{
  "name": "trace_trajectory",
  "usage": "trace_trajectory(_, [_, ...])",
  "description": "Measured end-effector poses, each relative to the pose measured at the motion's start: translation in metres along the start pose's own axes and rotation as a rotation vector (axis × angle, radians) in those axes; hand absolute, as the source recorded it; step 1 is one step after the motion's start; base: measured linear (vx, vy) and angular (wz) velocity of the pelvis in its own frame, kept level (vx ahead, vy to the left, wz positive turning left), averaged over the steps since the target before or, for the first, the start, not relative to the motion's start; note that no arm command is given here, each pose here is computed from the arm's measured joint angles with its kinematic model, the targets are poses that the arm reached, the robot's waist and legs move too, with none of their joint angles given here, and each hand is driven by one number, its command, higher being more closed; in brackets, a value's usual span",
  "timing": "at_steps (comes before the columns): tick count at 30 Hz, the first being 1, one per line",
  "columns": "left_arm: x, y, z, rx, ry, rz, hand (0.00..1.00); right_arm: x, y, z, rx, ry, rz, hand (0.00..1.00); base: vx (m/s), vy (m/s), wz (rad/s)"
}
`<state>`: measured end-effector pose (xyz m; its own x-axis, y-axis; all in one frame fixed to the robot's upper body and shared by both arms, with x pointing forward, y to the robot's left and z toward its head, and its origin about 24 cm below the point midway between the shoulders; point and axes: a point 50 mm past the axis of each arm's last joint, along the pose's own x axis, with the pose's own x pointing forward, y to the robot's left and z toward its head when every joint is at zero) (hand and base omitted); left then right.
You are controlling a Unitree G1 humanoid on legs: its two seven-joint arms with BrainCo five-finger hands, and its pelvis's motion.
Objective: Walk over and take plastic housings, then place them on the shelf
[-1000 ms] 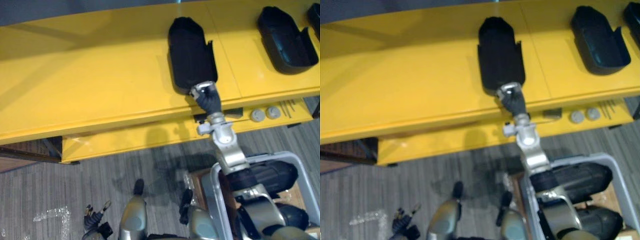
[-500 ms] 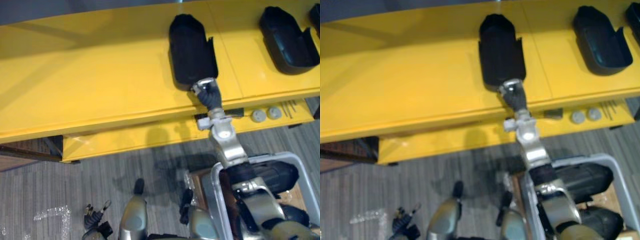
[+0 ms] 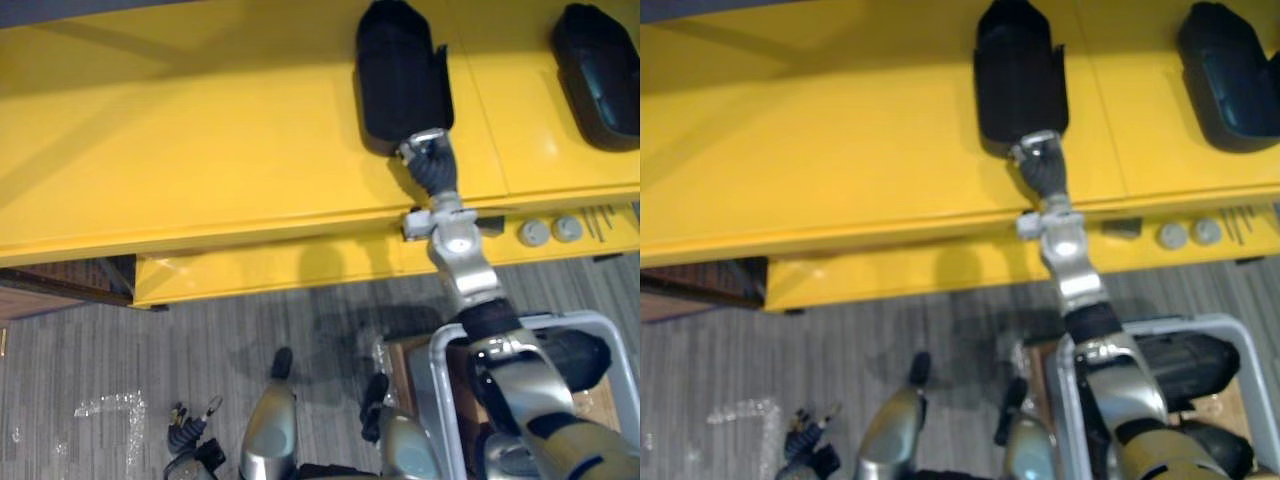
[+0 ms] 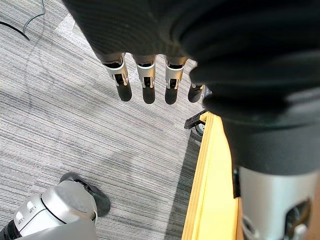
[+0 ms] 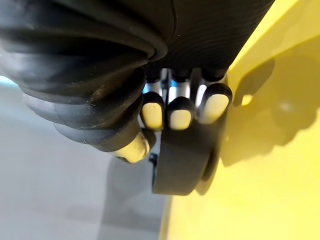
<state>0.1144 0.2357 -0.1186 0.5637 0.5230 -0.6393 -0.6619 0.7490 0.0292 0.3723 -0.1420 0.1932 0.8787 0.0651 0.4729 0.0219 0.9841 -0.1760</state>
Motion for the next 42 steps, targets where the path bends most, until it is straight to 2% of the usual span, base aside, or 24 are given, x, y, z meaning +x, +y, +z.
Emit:
trace_trajectory(5, [0.000, 0.000, 0.000, 0.000, -0.003, -0.005, 0.00, 0.000, 0.000, 0.006, -0.016, -0.036, -0.002, 1.00, 0.00, 0.000, -0.02])
trace_trajectory(7, [0.000, 0.000, 0.001, -0.001, -0.014, -0.006, 0.00, -0.009, 0.003, 0.021, -0.009, -0.118, 0.015, 1.00, 0.01, -0.005, -0.09])
trace_trajectory(8, [0.000, 0.000, 0.001, 0.000, -0.018, -0.007, 0.00, -0.012, 0.004, 0.026, -0.002, -0.140, 0.021, 0.00, 0.02, -0.007, -0.20])
trace_trajectory(13, [0.000, 0.001, 0.006, -0.004, -0.058, 0.001, 0.00, -0.053, 0.007, 0.058, 0.053, -0.304, 0.125, 0.00, 0.03, -0.002, -0.21])
trace_trajectory(15, [0.000, 0.002, 0.007, -0.002, -0.071, 0.004, 0.00, -0.065, -0.001, 0.064, 0.075, -0.332, 0.112, 0.00, 0.06, 0.005, -0.28])
trace_trajectory(18, [0.000, 0.002, 0.008, 0.021, -0.080, 0.009, 0.00, -0.082, -0.040, 0.072, 0.059, -0.372, -0.042, 0.00, 0.08, 0.017, -0.36])
trace_trajectory(20, [-0.001, 0.003, 0.007, 0.019, -0.083, 0.023, 0.00, -0.098, -0.074, 0.075, -0.003, -0.398, -0.203, 0.00, 0.08, 0.032, -0.47])
trace_trajectory(22, [-0.001, 0.004, 0.005, 0.020, -0.080, 0.038, 0.00, -0.111, -0.092, 0.073, -0.047, -0.387, -0.287, 0.00, 0.04, 0.029, -0.35])
trace_trajectory(26, [-0.003, 0.008, -0.007, 0.033, -0.039, 0.062, 0.00, -0.155, -0.120, 0.043, -0.079, -0.207, -0.426, 0.00, 0.03, 0.029, -0.38])
trace_trajectory(32, [-0.003, 0.007, -0.010, 0.105, -0.039, 0.029, 0.00, -0.208, -0.130, -0.011, -0.048, 0.076, -0.525, 0.00, -0.01, 0.005, -0.16])
trace_trajectory(36, [-0.007, -0.007, -0.014, 0.219, -0.050, -0.077, 0.00, -0.240, -0.136, -0.040, -0.001, 0.248, -0.599, 0.00, -0.01, 0.014, -0.12])
trace_trajectory(42, [-0.011, -0.037, -0.010, 0.332, -0.096, -0.244, 0.00, -0.252, -0.122, -0.046, 0.100, 0.272, -0.648, 0.00, 0.01, 0.007, -0.08])
